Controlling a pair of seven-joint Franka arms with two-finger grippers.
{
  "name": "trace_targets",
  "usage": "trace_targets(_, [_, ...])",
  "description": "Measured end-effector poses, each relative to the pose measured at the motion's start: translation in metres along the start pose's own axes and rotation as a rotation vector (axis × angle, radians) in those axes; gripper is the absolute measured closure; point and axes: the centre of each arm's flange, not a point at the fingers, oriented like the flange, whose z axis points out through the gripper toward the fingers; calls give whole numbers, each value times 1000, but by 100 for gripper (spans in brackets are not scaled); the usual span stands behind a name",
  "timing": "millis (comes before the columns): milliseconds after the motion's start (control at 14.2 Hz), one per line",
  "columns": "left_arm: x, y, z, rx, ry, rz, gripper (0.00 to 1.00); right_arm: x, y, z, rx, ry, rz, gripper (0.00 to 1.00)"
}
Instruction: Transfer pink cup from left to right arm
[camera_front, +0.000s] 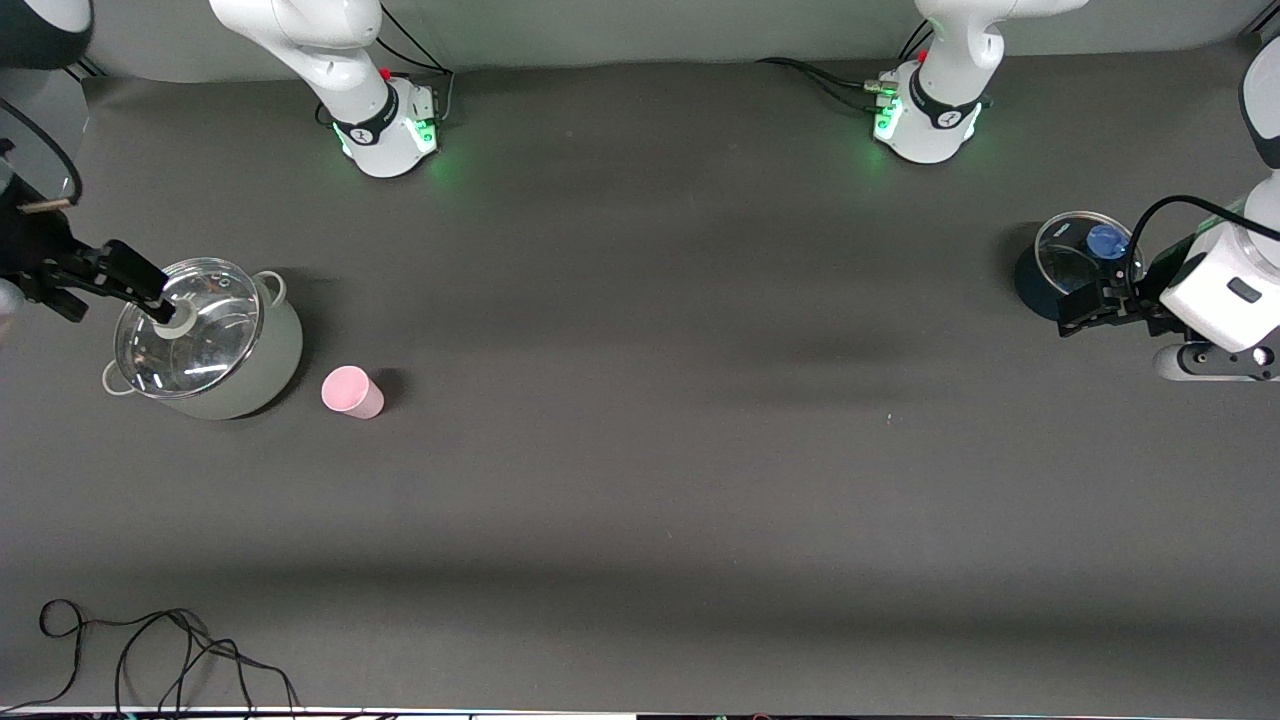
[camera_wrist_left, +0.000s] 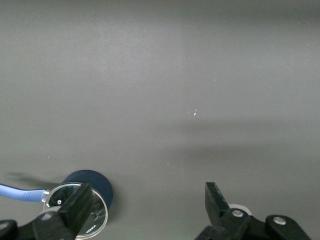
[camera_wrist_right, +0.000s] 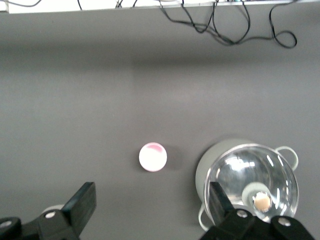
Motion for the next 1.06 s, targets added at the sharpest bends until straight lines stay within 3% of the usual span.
trace_targets(1057, [0,0,0,0,0,0,0,9,-8,-1,9,-28,-17,0])
